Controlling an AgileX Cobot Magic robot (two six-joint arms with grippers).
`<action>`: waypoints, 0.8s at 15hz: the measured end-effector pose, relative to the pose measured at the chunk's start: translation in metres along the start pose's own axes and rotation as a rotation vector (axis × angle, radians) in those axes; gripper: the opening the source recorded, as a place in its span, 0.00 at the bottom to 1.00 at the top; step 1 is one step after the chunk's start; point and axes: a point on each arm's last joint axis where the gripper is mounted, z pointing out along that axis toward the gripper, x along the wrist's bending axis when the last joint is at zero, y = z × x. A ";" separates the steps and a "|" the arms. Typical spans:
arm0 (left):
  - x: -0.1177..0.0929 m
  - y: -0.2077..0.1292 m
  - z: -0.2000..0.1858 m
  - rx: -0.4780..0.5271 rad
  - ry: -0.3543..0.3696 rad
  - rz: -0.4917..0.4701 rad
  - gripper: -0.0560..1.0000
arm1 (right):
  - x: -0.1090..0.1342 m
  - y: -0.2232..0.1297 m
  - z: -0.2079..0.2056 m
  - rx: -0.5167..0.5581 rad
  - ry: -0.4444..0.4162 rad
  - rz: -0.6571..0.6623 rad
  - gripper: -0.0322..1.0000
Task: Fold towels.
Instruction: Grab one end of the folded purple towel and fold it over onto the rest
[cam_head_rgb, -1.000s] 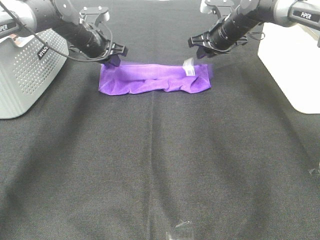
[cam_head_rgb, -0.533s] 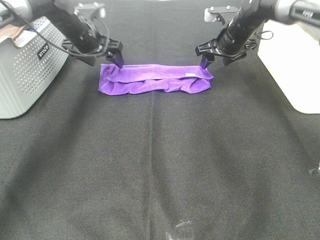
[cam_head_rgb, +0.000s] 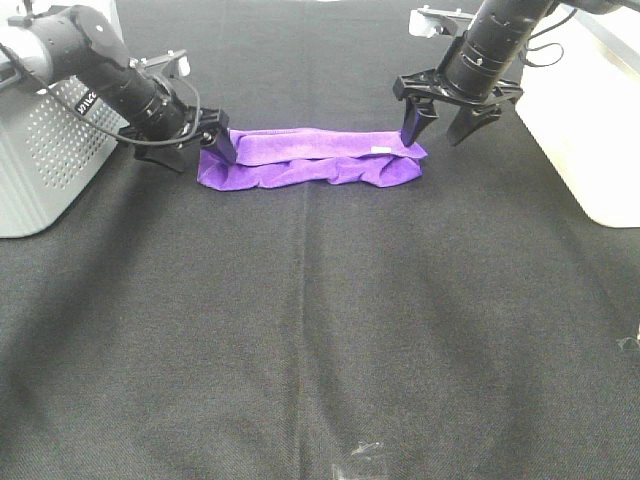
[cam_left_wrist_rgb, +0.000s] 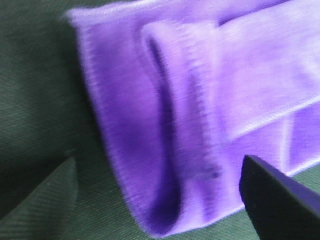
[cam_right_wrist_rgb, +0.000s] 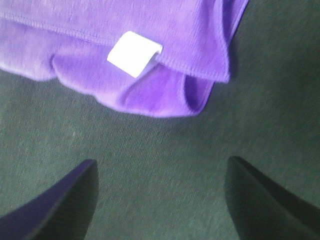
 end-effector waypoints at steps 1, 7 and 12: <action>0.000 0.000 0.003 -0.008 -0.028 -0.005 0.82 | 0.000 -0.001 0.000 0.009 0.003 0.001 0.71; -0.022 -0.003 0.017 -0.020 -0.094 0.006 0.76 | 0.004 -0.002 0.000 0.019 0.044 0.017 0.71; -0.044 -0.008 0.033 -0.017 -0.090 0.061 0.46 | 0.005 -0.005 0.000 0.059 0.055 0.018 0.71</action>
